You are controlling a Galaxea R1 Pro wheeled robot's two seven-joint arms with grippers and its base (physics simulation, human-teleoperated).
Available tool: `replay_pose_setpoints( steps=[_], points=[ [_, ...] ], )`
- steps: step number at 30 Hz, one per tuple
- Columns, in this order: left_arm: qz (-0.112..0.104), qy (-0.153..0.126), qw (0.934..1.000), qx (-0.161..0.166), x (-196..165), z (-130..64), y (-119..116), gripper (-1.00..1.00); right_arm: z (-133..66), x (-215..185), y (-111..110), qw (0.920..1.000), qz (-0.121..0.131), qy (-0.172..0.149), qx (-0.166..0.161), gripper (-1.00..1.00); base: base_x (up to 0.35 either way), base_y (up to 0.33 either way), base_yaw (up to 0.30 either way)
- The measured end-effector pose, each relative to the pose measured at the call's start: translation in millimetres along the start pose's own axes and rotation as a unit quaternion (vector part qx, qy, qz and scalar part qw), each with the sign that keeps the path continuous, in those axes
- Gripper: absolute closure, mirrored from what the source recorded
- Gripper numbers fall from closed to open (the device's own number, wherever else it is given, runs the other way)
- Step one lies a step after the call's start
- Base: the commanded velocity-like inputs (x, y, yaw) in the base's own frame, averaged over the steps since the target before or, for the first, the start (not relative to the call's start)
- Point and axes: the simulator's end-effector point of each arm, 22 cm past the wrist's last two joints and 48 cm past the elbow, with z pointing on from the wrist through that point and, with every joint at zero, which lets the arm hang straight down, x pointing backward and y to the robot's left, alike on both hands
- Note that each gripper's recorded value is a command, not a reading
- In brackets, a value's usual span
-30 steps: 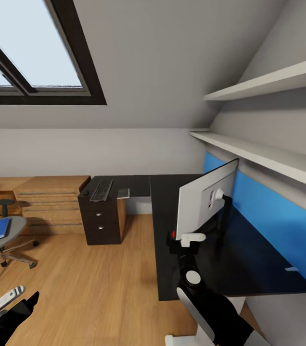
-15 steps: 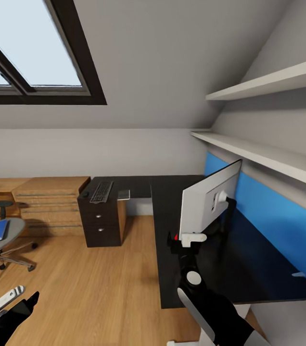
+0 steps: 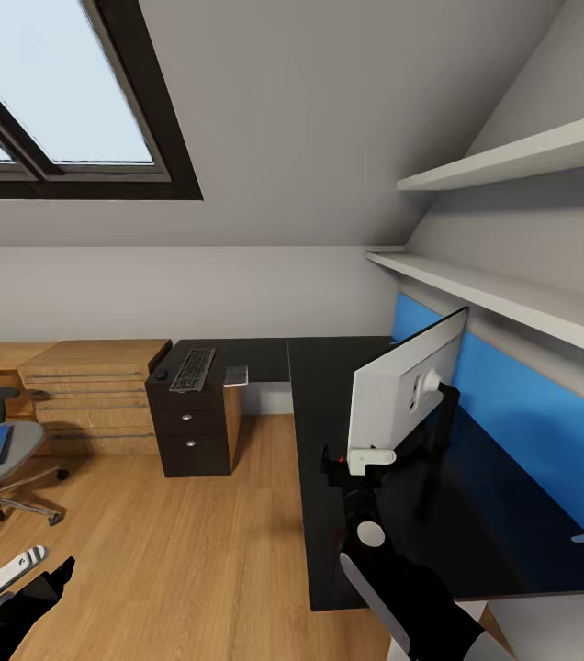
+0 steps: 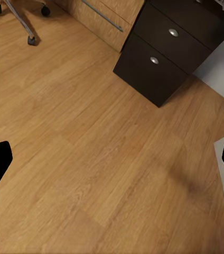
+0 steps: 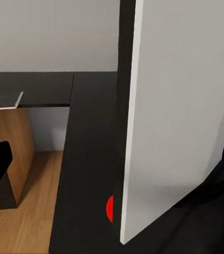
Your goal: In the bedroom, organize the workspace by keeping the computer under the desk, ensuring the monitor is on the desk, placing the keyboard on the desk next to the monitor, placing the mouse on the desk next to the keyboard, moving the folder from the swivel chair onto the desk next to the mouse, stacking the notebook on top of the folder with the pen on top of the notebook, and positioning the swivel chair next to the desk.
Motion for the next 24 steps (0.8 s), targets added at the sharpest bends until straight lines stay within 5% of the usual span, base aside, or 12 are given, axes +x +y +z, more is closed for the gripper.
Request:
replay_pose_setpoints(
  steps=[24],
  points=[
    [0.0,0.0,1.0,0.001,0.8,-0.4,-0.8,-1.0,1.9,9.7,-31.2,0.9983,-0.002,0.009,0.058,-1.0,0.105,0.0,0.0]
  ],
)
